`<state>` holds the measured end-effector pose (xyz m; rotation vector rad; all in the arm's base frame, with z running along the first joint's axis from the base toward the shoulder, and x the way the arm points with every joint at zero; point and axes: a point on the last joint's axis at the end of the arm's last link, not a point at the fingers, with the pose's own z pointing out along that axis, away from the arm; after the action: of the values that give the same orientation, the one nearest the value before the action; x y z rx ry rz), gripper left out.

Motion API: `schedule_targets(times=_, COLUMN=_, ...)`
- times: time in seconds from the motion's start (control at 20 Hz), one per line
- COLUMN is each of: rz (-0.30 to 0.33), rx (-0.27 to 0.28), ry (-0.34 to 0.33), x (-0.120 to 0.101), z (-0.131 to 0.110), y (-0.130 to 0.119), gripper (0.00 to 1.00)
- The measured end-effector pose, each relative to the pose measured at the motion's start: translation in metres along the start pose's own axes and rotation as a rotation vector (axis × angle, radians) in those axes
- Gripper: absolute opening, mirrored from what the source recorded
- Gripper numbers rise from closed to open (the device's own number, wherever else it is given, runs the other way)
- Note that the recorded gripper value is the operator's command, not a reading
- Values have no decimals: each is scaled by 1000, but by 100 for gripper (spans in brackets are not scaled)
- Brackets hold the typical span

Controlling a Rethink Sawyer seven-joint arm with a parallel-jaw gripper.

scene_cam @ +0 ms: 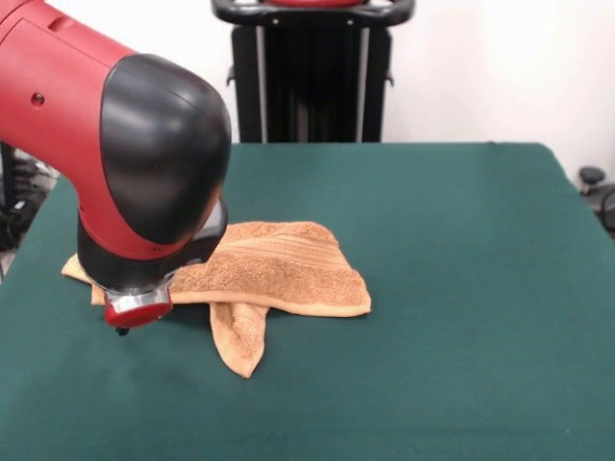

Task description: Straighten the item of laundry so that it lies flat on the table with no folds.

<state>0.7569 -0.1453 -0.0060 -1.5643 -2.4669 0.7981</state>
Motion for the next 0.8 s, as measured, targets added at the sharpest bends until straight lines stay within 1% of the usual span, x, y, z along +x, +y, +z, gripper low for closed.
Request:
schedule_targets(times=0.05, rz=0, rx=0, ry=0, x=0, z=1, y=0, gripper=100)
schedule_targets(times=0.3, rz=0, rx=6, ry=8, x=-5, z=22, y=3, gripper=100)
schedule_targets(times=0.55, rz=-5, rx=27, ry=30, x=-4, z=53, y=4, gripper=100)
schedule_targets(times=0.8, rz=-1, rx=20, ry=30, x=-11, z=50, y=7, gripper=100)
